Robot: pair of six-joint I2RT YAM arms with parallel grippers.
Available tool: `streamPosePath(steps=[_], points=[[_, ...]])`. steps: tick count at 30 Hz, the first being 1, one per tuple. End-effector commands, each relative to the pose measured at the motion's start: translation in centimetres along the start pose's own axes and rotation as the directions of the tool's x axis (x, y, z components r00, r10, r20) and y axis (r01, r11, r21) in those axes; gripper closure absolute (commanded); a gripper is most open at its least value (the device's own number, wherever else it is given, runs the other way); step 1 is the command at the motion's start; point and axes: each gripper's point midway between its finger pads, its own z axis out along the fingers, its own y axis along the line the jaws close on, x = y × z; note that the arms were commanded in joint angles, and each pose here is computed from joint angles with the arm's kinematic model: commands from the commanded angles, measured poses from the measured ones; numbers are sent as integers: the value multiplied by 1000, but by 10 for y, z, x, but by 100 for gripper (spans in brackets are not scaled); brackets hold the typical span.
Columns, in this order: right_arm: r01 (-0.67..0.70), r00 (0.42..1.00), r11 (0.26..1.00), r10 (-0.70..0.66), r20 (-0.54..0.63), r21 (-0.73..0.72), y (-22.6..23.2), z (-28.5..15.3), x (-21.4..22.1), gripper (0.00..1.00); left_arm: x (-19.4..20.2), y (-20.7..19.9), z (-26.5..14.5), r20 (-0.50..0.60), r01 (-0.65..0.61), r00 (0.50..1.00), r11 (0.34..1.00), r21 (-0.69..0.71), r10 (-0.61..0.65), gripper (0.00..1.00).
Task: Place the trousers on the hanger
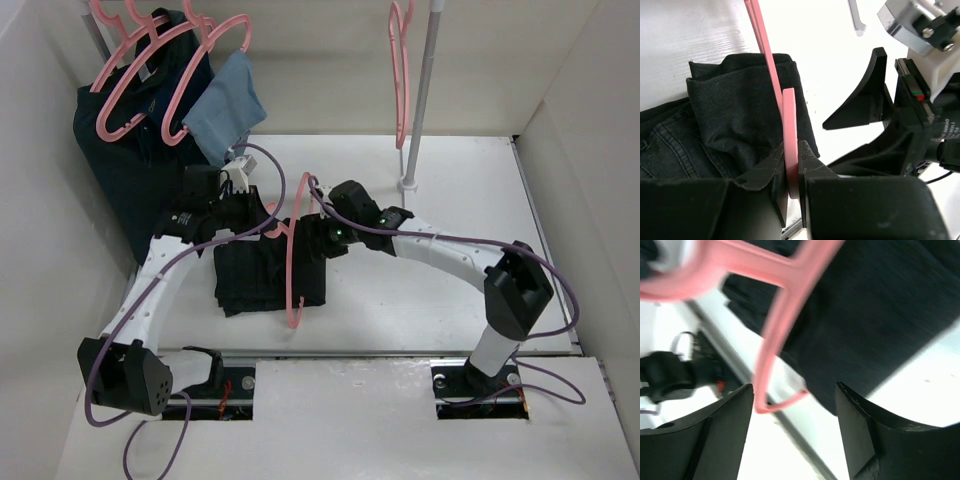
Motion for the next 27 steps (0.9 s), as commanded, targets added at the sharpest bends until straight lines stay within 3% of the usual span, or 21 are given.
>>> streamPosePath(steps=[1, 9, 11, 12, 13, 14, 15, 16, 17, 18, 20, 27], points=[[-30, 995, 985, 44, 84, -170, 45, 2, -33, 29, -31, -17, -7, 98, -52, 994, 998, 38, 48, 100], [-156, 988, 951, 149, -47, -266, 53, 52, -33, 31, -33, -11, -7, 106, -49, 993, 999, 9, 47, 100], [-172, 985, 945, 158, -72, -277, 54, 57, -30, 49, -33, -11, -7, 106, -58, 993, 998, 8, 56, 100], [-182, 983, 946, 169, -72, -267, 47, 59, -32, 64, -32, -9, -4, 98, -53, 994, 999, 6, 52, 100], [-198, 980, 942, 179, -92, -272, 47, 61, -28, 94, -35, -9, -3, 100, -64, 993, 998, 6, 64, 100], [-216, 976, 940, 200, -86, -265, 42, 60, -33, 100, -34, -13, -4, 93, -78, 993, 996, 32, 74, 100], [-218, 976, 937, 206, -73, -273, 36, 56, -37, 100, -37, -17, -4, 84, -92, 993, 995, 43, 88, 91], [-219, 976, 929, 212, -57, -297, 36, 48, -38, 100, -37, -16, -4, 74, -130, 989, 990, 47, 126, 77], [-219, 975, 924, 215, -47, -314, 36, 42, -39, 100, -36, -14, -3, 60, -145, 988, 988, 44, 142, 55], [-210, 977, 912, 204, -54, -351, 37, 34, -37, 100, -36, -12, -7, 48, -156, 987, 988, 22, 155, 45], [-206, 978, 895, 207, -40, -397, 28, 20, -36, 100, -31, -3, -6, 19, -185, 982, 983, -12, 185, 39], [-196, 979, 856, 195, -51, -478, 7, -6, -33, 100, -15, 19, -3, -25, -105, 994, 994, -26, 105, 37]])
